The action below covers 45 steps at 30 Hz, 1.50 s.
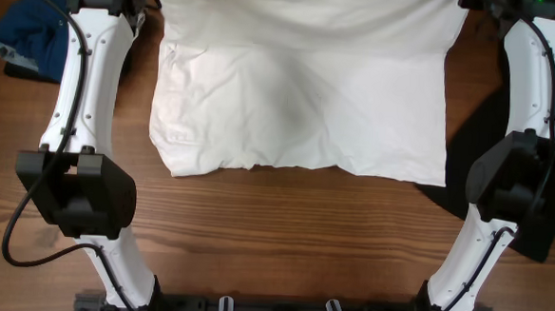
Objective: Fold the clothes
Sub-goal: 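Release the shirt and move both grippers to its top corners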
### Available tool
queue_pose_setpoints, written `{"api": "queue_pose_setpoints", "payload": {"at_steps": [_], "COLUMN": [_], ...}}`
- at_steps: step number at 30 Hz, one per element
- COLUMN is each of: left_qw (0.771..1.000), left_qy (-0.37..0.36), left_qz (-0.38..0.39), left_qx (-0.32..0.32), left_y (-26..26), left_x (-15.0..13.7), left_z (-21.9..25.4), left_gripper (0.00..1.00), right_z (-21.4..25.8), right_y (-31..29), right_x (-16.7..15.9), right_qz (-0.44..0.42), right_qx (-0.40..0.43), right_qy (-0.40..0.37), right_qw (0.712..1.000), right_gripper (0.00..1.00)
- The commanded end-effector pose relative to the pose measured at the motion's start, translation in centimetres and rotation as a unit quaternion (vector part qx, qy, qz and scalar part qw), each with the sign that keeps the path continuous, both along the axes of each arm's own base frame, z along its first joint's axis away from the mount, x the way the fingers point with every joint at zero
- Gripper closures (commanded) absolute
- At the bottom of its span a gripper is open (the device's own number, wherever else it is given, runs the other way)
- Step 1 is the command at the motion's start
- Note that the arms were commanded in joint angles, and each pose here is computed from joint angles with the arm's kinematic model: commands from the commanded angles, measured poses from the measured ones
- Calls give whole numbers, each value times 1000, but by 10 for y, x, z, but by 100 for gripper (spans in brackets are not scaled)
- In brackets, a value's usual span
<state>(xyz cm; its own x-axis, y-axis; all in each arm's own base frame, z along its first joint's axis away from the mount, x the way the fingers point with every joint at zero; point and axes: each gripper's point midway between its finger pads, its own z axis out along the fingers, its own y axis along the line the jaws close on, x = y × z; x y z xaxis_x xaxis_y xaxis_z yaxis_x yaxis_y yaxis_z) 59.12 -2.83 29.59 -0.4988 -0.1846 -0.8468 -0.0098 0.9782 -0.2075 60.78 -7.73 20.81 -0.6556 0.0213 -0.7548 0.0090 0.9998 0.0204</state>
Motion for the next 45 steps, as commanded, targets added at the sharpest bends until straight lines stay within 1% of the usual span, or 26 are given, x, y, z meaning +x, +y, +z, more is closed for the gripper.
{"api": "queue_pose_setpoints", "payload": {"at_steps": [1,3,6,8,11,15,17,21,24,27,31,32,33,34,35,36,37,38,40,42,44,45], "left_qw": [998,995,989,983,976,967,964,951,936,931,931,931,931,931,931,931,931,933,938,946,955,958], "left_qy": [48,87,135,170,208,251,266,310,351,365,365,365,365,365,365,365,365,359,346,322,295,287], "left_qz": [19,35,47,56,58,35,27,11,6,5,5,6,6,6,6,5,4,8,13,18,18,18], "left_qx": [24,34,36,33,33,15,8,1,2,1,2,2,2,2,2,2,5,8,5,3,4,4], "left_y": [13,22,36,45,47,36,33,22,17,16,16,16,16,16,16,16,17,20,26,30,30,28], "left_x": [-13,-24,-40,-53,-67,-85,-88,-95,-101,-103,-103,-103,-103,-103,-103,-103,-103,-100,-97,-98,-108,-120], "left_z": [-19,-34,-52,-64,-75,-89,-97,-126,-152,-163,-163,-163,-163,-163,-163,-163,-163,-162,-154,-130,-95,-75], "left_gripper": [96,96,96,96,96,96,96,96,96,96,96,92,80,63,54,44,34,32,31,28,25,24], "right_z": [-17,-29,-45,-55,-71,-78,-78,-79,-98,-122,-137,-138,-138,-139,-139,-139,-139,-136,-123,-100,-67,-50], "right_y": [-12,-20,-20,-20,-14,-13,-13,-13,-10,-7,-6,-6,-5,-5,-5,-5,-5,-5,-2,7,18,21], "right_x": [-14,-30,-54,-73,-90,-95,-93,-95,-106,-119,-124,-125,-125,-126,-127,-127,-128,-127,-126,-127,-133,-140], "right_qz": [-10,-29,-19,-23,-21,-21,-22,-23,-32,-33,-36,-36,-36,-37,-36,-37,-39,-44,-39,-25,-8,-7], "right_qx": [-5,15,57,70,82,85,85,86,98,103,107,108,108,108,109,109,110,114,122,141,160,158], "right_qy": [42,79,132,172,214,226,223,228,255,282,292,293,295,296,298,299,299,298,295,280,258,250], "right_qw": [999,996,989,982,973,970,971,970,962,953,950,949,949,948,948,947,947,947,947,949,953,955], "right_gripper": [95,96,96,96,96,96,96,96,96,96,96,96,94,66,46,36,25,19,17,16,16,17]}}
